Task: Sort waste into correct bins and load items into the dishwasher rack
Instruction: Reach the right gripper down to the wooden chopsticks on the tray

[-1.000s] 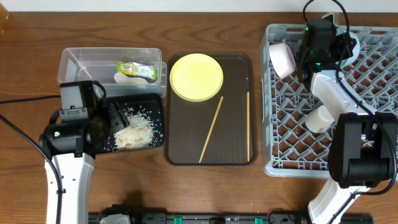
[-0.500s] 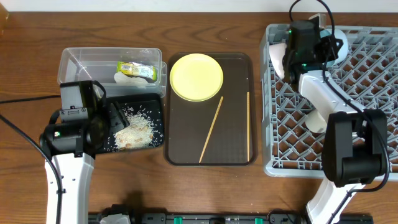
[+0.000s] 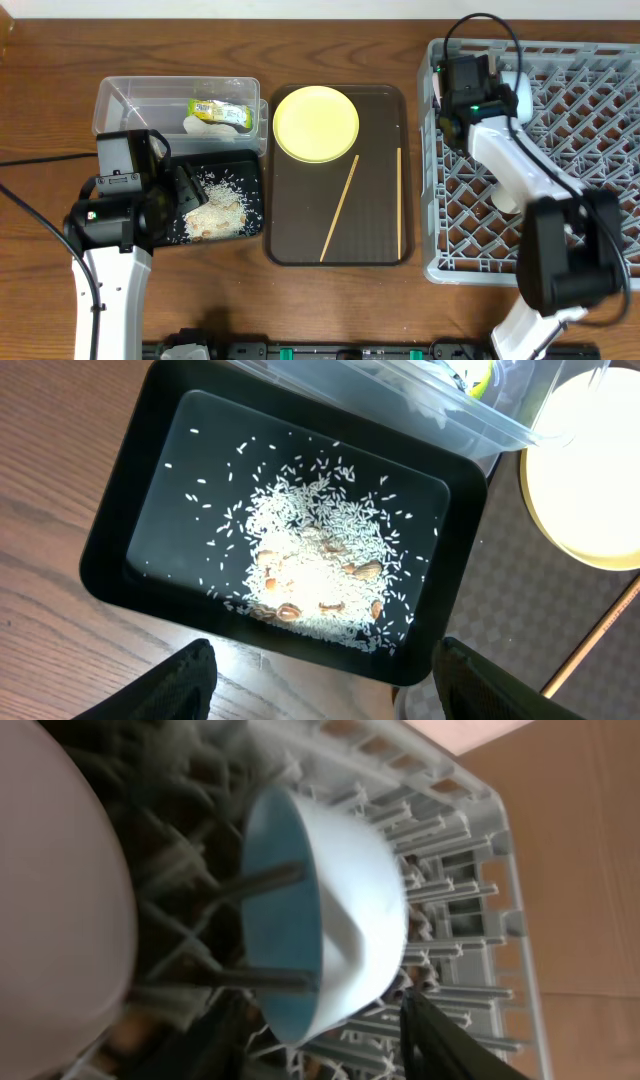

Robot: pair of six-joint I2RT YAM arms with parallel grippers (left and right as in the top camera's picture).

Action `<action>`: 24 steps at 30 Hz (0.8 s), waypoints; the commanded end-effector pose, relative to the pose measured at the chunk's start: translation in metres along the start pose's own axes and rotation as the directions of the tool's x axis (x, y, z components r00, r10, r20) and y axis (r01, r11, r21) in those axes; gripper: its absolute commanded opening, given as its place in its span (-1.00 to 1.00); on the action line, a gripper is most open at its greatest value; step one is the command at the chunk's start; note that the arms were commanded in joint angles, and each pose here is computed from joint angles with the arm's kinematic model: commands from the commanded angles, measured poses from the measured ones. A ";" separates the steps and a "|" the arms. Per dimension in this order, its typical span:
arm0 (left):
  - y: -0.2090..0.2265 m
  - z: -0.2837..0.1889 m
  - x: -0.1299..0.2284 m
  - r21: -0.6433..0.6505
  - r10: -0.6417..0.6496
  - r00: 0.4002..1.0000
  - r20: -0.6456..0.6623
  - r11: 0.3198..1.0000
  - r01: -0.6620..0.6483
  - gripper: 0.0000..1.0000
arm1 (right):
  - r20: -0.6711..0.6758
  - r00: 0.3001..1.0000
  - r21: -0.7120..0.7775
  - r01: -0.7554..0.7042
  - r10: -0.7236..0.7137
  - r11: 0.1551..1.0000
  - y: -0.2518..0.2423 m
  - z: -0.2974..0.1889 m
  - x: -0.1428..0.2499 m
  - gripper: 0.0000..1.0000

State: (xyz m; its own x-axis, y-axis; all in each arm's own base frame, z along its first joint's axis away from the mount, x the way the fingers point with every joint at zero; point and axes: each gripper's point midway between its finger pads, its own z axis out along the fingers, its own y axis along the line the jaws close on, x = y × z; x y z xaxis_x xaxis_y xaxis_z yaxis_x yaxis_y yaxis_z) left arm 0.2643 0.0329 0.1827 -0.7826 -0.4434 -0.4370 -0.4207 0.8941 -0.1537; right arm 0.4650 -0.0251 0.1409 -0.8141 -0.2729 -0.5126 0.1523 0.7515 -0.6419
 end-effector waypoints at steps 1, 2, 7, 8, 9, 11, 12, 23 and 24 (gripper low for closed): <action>0.001 -0.001 -0.002 -0.003 -0.011 1.000 0.005 1.000 0.011 0.44 | 0.133 0.980 -0.257 -0.111 0.149 0.960 -0.001 -0.063 -0.035 0.05; 0.001 -0.001 -0.002 -0.003 -0.011 1.000 0.005 1.000 0.011 0.43 | 0.145 0.977 -0.341 -0.100 0.157 0.935 0.006 -0.079 -0.037 0.06; 0.001 -0.001 -0.002 -0.003 -0.011 1.000 0.005 1.000 0.011 0.44 | 0.062 0.975 -0.753 -0.095 0.213 0.652 0.062 -0.167 -0.026 -0.01; 0.001 -0.001 -0.002 -0.003 -0.011 1.000 0.005 1.000 0.011 0.43 | 0.030 0.979 -0.792 -0.100 0.201 0.603 0.071 -0.178 -0.020 -0.03; 0.001 -0.001 -0.003 -0.003 -0.011 1.000 0.006 1.000 0.011 0.43 | -0.011 0.984 -0.821 -0.112 0.180 0.560 0.081 -0.189 -0.011 -0.07; 0.001 -0.001 -0.003 -0.003 -0.011 1.000 0.006 1.000 0.011 0.44 | -0.101 0.985 -0.831 -0.159 0.138 0.532 0.096 -0.198 0.008 -0.10; 0.001 -0.001 -0.003 -0.003 -0.011 1.000 0.006 1.000 0.011 0.44 | -0.129 0.985 -0.831 -0.170 0.112 0.530 0.103 -0.202 0.016 -0.08; 0.001 -0.001 -0.002 -0.003 -0.011 1.000 0.005 1.000 0.011 0.43 | -0.311 0.950 -0.668 -0.236 0.022 0.706 0.172 -0.184 0.068 -0.07; 0.001 -0.001 -0.002 -0.003 -0.011 1.000 0.005 1.000 0.011 0.43 | -0.353 0.935 -0.648 -0.264 0.025 0.715 0.178 -0.179 0.075 -0.07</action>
State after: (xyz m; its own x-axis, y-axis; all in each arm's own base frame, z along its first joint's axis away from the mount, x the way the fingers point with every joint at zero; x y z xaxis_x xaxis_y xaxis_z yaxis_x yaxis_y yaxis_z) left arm 0.2643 0.0328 0.1826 -0.7829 -0.4434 -0.4364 -0.4204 0.8941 -0.1543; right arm 0.3298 0.2054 0.1099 -0.9276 -0.1738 -0.3306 -0.2125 0.9735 0.0845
